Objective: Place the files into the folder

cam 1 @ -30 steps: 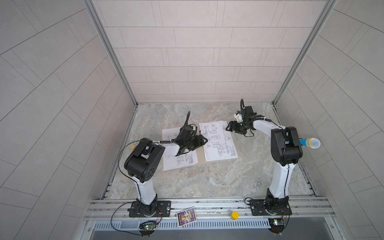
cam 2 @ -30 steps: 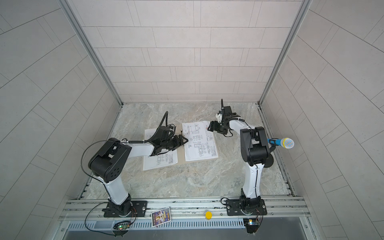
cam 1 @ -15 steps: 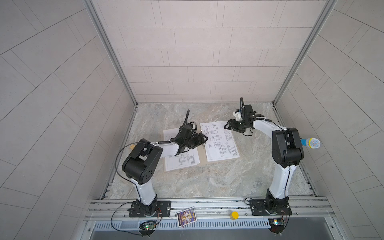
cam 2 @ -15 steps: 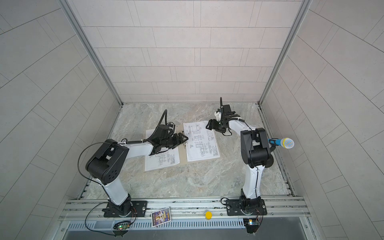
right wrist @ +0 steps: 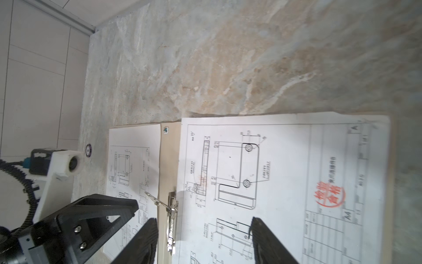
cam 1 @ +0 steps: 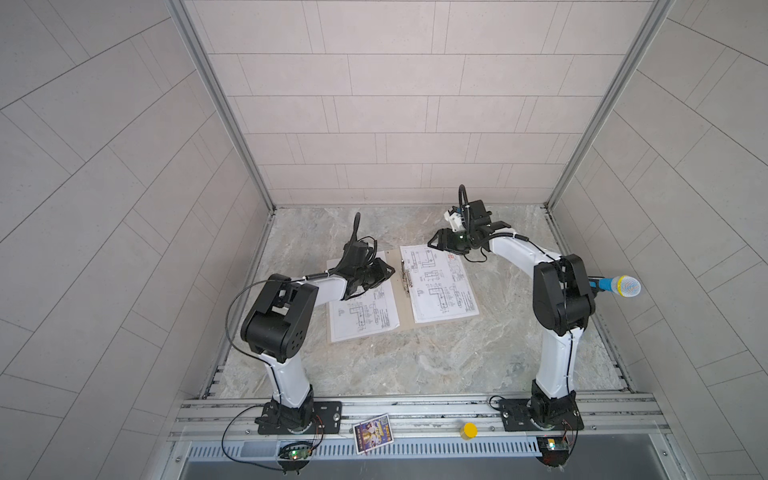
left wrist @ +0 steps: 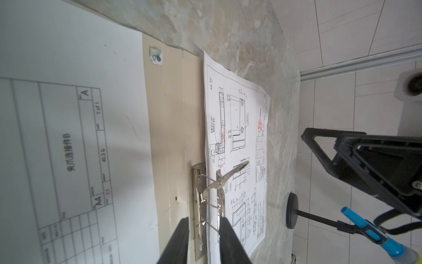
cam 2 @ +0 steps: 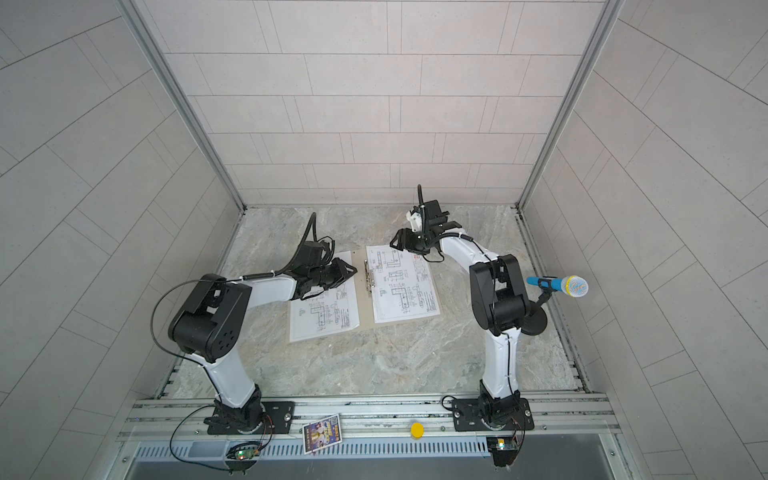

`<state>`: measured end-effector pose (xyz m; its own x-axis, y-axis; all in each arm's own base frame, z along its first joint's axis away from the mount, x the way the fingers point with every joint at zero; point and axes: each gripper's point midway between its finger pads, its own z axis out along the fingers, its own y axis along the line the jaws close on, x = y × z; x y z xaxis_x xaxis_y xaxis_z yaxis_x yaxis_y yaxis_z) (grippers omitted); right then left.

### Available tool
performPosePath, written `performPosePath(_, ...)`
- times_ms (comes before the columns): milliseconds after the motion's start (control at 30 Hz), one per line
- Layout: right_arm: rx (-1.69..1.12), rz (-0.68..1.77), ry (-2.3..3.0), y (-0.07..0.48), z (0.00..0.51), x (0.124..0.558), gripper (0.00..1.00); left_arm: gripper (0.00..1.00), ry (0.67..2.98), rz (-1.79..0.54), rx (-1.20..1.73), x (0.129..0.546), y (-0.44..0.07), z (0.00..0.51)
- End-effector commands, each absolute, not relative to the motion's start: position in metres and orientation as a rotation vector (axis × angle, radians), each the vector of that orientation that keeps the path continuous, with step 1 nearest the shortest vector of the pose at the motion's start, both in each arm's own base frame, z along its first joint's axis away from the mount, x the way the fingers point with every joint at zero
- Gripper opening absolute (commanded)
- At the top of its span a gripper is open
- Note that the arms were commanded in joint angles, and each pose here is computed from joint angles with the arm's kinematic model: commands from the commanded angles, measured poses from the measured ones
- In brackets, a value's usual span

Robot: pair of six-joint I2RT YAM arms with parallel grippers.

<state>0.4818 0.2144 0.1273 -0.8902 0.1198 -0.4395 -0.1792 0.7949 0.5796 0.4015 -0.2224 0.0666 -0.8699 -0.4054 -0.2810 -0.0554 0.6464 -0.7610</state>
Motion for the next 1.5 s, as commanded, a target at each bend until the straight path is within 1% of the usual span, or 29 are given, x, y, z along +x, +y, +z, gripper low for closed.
performPosePath(0,-0.029,0.955,2.538,0.24,0.118,0.483,0.63,0.21,2.429,-1.128,-0.369,0.408,-0.222,0.067)
performPosePath(33,-0.025,0.984,2.533,0.248,0.117,0.484,0.63,0.2,2.432,-1.125,-0.373,0.408,-0.221,0.066)
performPosePath(200,-0.002,1.127,2.488,0.28,0.112,0.49,0.6,0.19,2.443,-1.116,-0.399,0.406,-0.216,0.062)
performPosePath(533,-0.003,1.284,2.437,0.314,0.106,0.495,0.6,0.19,2.426,-1.161,-0.434,0.402,-0.217,0.058)
performPosePath(867,0.022,1.416,2.409,0.334,0.1,0.495,0.6,0.2,2.427,-1.161,-0.436,0.399,-0.216,0.057)
performPosePath(1467,-0.017,1.505,2.4,0.342,0.107,0.478,0.58,0.2,2.406,-1.16,-0.457,0.396,-0.208,0.061)
